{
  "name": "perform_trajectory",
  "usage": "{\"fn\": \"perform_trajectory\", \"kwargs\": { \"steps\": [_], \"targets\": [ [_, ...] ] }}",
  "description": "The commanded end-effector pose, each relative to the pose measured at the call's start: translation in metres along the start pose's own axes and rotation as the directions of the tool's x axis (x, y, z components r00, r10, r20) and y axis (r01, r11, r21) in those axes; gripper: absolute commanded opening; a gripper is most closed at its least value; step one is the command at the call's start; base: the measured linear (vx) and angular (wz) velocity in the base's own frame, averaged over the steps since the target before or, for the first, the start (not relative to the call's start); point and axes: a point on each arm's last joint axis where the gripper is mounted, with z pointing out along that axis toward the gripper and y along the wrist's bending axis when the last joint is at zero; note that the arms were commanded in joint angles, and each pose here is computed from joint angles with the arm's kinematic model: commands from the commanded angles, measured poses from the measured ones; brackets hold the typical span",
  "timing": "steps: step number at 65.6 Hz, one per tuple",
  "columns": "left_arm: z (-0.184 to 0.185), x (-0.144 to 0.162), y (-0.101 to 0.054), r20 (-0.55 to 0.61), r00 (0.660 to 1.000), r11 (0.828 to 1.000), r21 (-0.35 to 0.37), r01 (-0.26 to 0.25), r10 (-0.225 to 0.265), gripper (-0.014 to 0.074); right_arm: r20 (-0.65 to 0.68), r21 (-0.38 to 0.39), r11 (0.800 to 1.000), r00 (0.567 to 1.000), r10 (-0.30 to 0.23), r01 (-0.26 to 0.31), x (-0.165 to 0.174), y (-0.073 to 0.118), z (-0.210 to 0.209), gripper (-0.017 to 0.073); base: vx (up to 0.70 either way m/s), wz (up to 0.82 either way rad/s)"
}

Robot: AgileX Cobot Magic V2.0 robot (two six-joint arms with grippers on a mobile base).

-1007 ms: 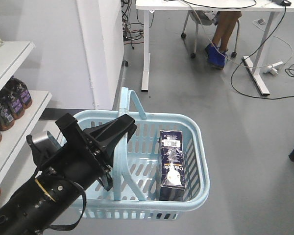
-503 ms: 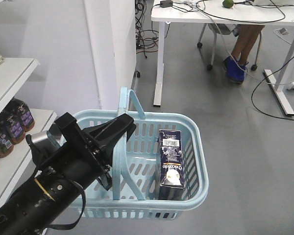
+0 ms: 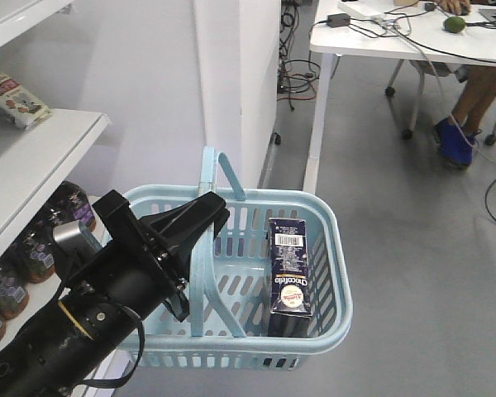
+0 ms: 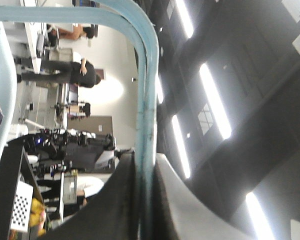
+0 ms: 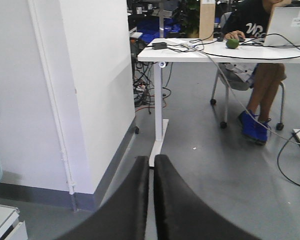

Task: Left arm holds basket, right arm returns cookies
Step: 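Drive down the aisle past the desks holding the basket in the left gripper, then turn and approach the snack shelf with the basket in the left gripper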

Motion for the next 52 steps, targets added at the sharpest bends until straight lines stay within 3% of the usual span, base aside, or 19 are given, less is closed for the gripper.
{"fn": "perform_trajectory", "kwargs": {
  "steps": [1,52],
  "targets": [
    [0.0023,0.005,-0.0272,-0.028,1.0,0.982,0.19,0.009,-0.004,-0.0003,0.067,0.0,1.0,0.998,-0.011,0.012,-0.0014,-0.0001,0.0,-0.0006,0.13,0.35],
    [0.0023,0.0051,-0.0272,-0.029,1.0,0.982,0.19,0.008,-0.003,-0.0003,0.067,0.0,1.0,0.998,-0.011,0.012,-0.0014,-0.0001,0.0,-0.0006,0.04,0.33]
  ]
}}
